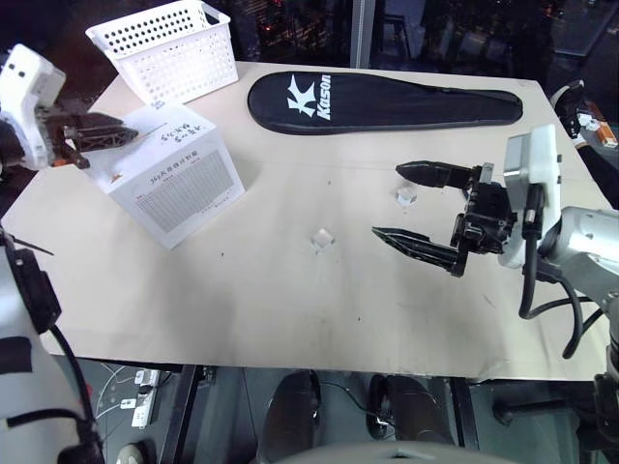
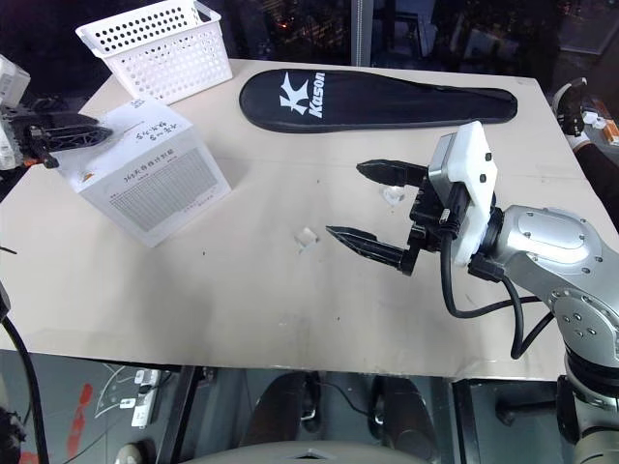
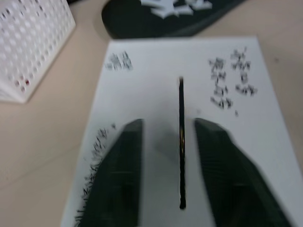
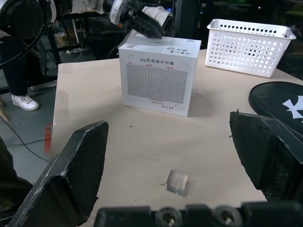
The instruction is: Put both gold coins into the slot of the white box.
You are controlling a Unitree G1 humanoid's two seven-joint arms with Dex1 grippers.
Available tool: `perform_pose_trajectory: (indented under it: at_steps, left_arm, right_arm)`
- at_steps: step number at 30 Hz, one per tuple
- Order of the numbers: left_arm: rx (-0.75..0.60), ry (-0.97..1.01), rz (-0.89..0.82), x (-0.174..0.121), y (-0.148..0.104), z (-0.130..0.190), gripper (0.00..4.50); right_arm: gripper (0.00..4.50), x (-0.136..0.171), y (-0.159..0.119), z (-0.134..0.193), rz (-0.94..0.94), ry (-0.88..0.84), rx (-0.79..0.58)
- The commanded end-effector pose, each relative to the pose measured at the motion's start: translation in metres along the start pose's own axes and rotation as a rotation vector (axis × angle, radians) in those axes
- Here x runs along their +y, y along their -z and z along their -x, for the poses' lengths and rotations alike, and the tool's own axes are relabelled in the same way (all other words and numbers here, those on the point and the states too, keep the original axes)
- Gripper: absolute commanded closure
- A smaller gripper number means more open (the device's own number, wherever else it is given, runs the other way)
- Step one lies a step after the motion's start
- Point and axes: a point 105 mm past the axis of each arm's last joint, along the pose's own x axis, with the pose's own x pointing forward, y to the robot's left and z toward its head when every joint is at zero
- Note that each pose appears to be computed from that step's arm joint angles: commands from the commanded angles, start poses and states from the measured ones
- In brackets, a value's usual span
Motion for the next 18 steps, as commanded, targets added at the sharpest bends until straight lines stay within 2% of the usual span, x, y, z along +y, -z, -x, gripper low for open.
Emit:
perform_pose_trajectory:
  at_steps: [1, 4, 6, 7, 10, 12, 13, 15, 18]
  left_arm:
    - [-0.237, 0.094, -0.033, -0.013, -0.062, 0.009, 1.78]
    - [-0.350, 0.277, -0.054, -0.059, -0.092, -0.011, 1.78]
    - [-0.404, 0.337, -0.032, -0.100, -0.094, -0.028, 1.78]
    - [-0.430, 0.350, -0.004, -0.124, -0.088, -0.038, 1.78]
    - [-0.441, 0.351, 0.094, -0.169, -0.060, -0.052, 1.78]
    - [-0.444, 0.370, 0.226, -0.191, -0.039, -0.054, 1.26]
    - [-0.417, 0.365, 0.241, -0.201, -0.028, -0.054, 1.01]
    - [-0.361, 0.299, 0.223, -0.213, -0.002, -0.055, 0.19]
    - [-0.303, 0.226, 0.242, -0.218, 0.027, -0.050, 0.08]
  right_arm:
    - [0.06, -0.003, -0.005, 0.004, 0.035, 0.031, -0.013]
    - [0.06, -0.011, -0.002, 0.008, 0.035, 0.097, -0.003]
    - [0.06, -0.018, 0.001, 0.014, 0.033, 0.162, -0.005]
    - [0.06, -0.023, 0.005, 0.020, 0.022, 0.200, 0.003]
    - [0.06, -0.033, 0.024, 0.035, -0.013, 0.289, 0.082]
    - [0.00, -0.043, 0.035, 0.050, -0.043, 0.408, 0.098]
    - [0.00, -0.040, 0.041, 0.055, -0.048, 0.417, 0.120]
    - [0.00, -0.034, 0.056, 0.069, -0.062, 0.456, 0.178]
    - [0.00, -0.029, 0.074, 0.095, -0.068, 0.528, 0.261]
